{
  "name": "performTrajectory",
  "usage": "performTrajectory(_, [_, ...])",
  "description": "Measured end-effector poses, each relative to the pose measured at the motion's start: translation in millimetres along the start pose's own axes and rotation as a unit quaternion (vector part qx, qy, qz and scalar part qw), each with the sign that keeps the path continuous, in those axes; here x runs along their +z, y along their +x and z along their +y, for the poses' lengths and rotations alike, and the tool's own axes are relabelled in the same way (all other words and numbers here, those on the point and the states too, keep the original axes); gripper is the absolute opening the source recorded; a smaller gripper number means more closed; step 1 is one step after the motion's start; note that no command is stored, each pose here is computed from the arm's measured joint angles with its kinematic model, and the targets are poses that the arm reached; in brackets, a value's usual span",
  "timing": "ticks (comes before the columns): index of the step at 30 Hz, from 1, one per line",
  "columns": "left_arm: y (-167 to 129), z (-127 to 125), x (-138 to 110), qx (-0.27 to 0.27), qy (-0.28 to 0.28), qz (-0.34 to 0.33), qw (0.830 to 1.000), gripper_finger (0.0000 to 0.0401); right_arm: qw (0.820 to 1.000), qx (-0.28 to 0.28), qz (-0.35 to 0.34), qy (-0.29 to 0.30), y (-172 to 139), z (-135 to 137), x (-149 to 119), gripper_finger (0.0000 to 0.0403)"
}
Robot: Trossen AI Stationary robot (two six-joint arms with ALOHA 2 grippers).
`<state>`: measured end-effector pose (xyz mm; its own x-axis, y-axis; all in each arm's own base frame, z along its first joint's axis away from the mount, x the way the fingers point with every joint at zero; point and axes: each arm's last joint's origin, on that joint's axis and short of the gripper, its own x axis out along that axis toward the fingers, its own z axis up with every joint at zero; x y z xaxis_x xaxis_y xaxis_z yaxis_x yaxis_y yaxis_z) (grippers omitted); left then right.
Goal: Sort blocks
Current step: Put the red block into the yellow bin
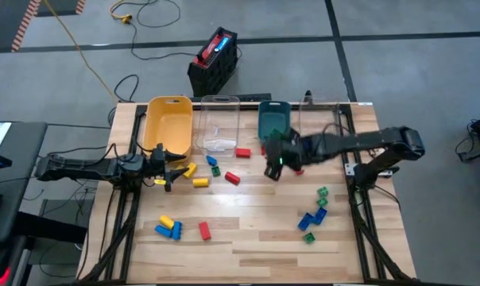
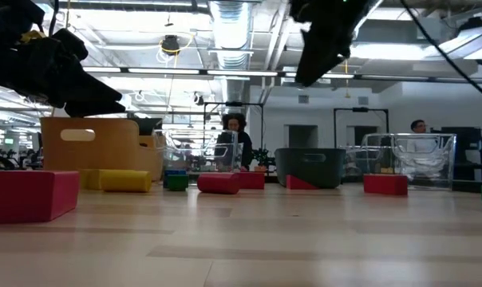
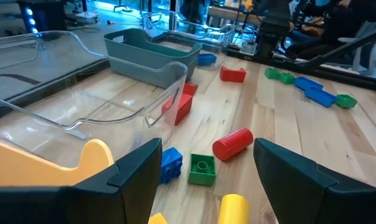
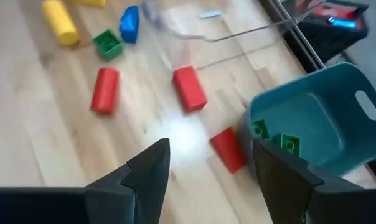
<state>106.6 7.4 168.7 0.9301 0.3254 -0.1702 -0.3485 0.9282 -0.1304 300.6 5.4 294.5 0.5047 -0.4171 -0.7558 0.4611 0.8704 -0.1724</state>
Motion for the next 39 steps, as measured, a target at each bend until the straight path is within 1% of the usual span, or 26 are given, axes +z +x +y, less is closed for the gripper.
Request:
performTrajectory(2, [0.1, 0.0, 0.1, 0.000, -0.001, -0.001, 1.000, 0.0248, 1.000, -0.002, 0.000, -0.007, -6.3, 14.8, -7.7, 0.0240])
performTrajectory(6, [0.1, 0.0, 0.2, 0.000, -0.002, -0.002, 1.000, 0.0248, 0.999, 0.026, -0.017, 0.009, -11.5, 40.9, -25.7, 0.0240])
performTrajectory(12, [0.2, -1.0, 1.0, -0.008, 0.003, -0.010, 1.000, 0.0248, 0.998, 0.042, -0.044, 0.024, -1.8, 68.5, -64.3, 0.0239])
performTrajectory(14, [-0.1, -2.9, 1.9, -0.021, 0.012, -0.015, 1.000, 0.0248, 0.996, 0.053, -0.060, 0.031, 2.0, 75.2, -71.0, 0.0239])
performTrajectory(17, [-1.3, -6.7, 2.4, -0.039, 0.021, -0.019, 0.999, 0.0248, 0.991, 0.077, -0.096, 0.062, 1.6, 84.4, -73.8, 0.0239])
performTrajectory(19, [-2.1, -8.8, 1.8, -0.046, 0.025, -0.017, 0.998, 0.0248, 0.987, 0.091, -0.107, 0.074, -3.2, 89.5, -73.3, 0.0239])
performTrajectory(23, [-3.3, -11.2, 1.4, -0.043, 0.036, -0.019, 0.998, 0.0248, 0.986, 0.085, -0.122, 0.078, -16.9, 97.3, -73.6, 0.0239])
performTrajectory(26, [-3.7, -11.9, 1.3, -0.043, 0.044, -0.020, 0.998, 0.0248, 0.988, 0.063, -0.113, 0.086, -24.6, 97.9, -77.4, 0.0235])
performTrajectory(30, [-4.4, -13.8, 0.0, -0.053, 0.049, -0.016, 0.997, 0.0248, 0.988, 0.055, -0.095, 0.109, -27.3, 97.1, -82.2, 0.0226])
performTrajectory(35, [-5.1, -16.4, -3.1, -0.066, 0.054, -0.015, 0.996, 0.0248, 0.984, 0.069, -0.101, 0.130, -30.1, 101.7, -83.2, 0.0224])
performTrajectory(37, [-5.6, -17.4, -3.4, -0.071, 0.055, -0.014, 0.996, 0.0248, 0.982, 0.075, -0.109, 0.137, -25.1, 108.7, -82.1, 0.0224])
performTrajectory(39, [-6.1, -18.5, -3.7, -0.077, 0.056, -0.013, 0.995, 0.0248, 0.983, 0.077, -0.109, 0.128, -15.3, 117.8, -83.7, 0.0224])
